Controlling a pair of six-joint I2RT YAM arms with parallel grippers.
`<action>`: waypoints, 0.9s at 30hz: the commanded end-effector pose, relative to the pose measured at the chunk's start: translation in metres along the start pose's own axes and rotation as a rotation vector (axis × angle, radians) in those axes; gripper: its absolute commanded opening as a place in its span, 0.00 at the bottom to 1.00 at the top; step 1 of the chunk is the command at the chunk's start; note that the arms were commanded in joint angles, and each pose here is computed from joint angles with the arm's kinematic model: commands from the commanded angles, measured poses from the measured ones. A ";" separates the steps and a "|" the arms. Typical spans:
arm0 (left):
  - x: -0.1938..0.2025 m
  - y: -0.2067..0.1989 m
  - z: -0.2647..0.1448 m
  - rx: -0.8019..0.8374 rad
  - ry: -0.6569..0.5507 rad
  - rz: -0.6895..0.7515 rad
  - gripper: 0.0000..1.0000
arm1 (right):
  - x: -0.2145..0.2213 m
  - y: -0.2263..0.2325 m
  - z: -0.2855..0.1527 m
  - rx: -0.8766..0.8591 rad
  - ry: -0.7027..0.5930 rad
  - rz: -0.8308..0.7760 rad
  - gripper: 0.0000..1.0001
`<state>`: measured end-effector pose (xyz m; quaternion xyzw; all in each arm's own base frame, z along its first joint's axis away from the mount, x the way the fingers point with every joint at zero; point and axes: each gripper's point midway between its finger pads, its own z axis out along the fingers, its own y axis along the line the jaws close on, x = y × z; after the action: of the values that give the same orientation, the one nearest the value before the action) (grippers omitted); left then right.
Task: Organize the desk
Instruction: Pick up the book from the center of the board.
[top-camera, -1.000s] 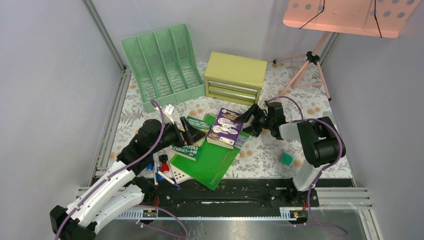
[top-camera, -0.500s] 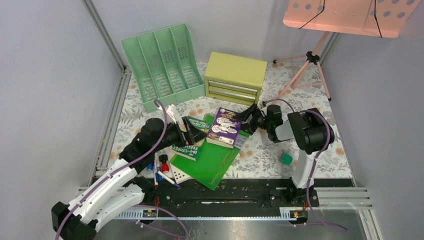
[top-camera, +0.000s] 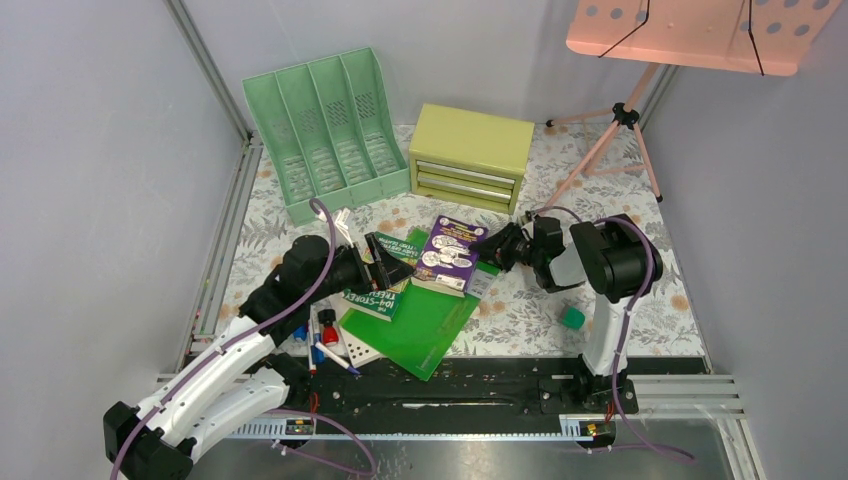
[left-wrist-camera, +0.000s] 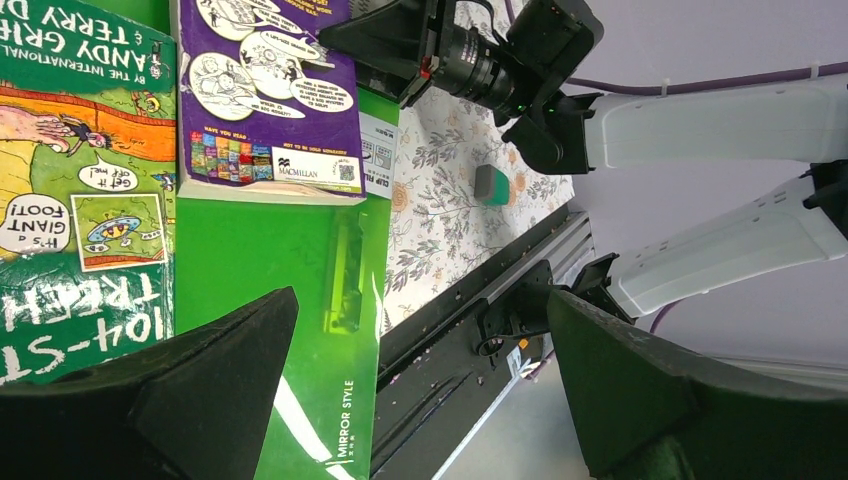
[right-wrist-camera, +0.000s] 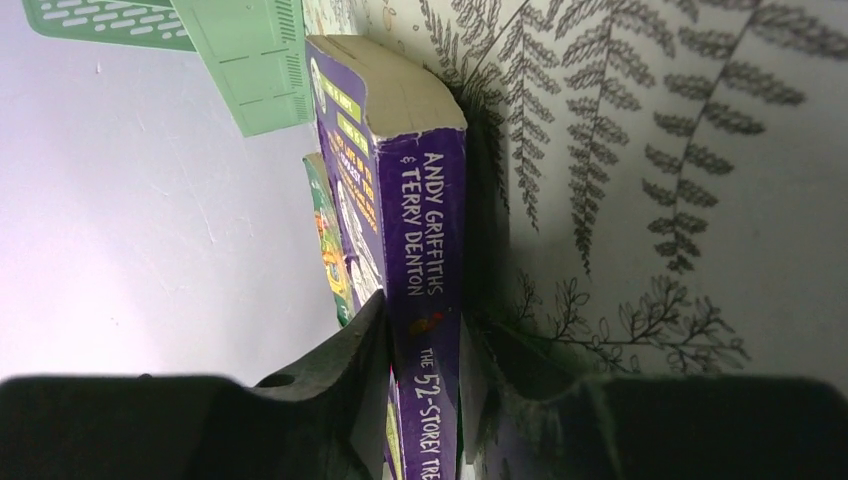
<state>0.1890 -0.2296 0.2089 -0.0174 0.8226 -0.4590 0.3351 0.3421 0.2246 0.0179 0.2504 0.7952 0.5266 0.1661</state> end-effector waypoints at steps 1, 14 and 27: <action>-0.014 -0.022 -0.006 0.056 -0.033 0.028 0.99 | 0.008 0.017 -0.010 -0.047 0.014 -0.050 0.19; -0.020 -0.013 -0.015 -0.013 -0.074 0.022 0.99 | 0.014 0.073 -0.053 -0.069 -0.040 -0.259 0.10; -0.021 -0.005 -0.016 -0.064 -0.075 0.017 0.99 | 0.037 0.116 -0.111 -0.042 -0.069 -0.437 0.00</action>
<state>0.1882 -0.2134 0.2068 -0.0426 0.8385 -0.4223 0.3416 0.2859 0.1978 0.1343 0.1263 0.8197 0.4806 0.2850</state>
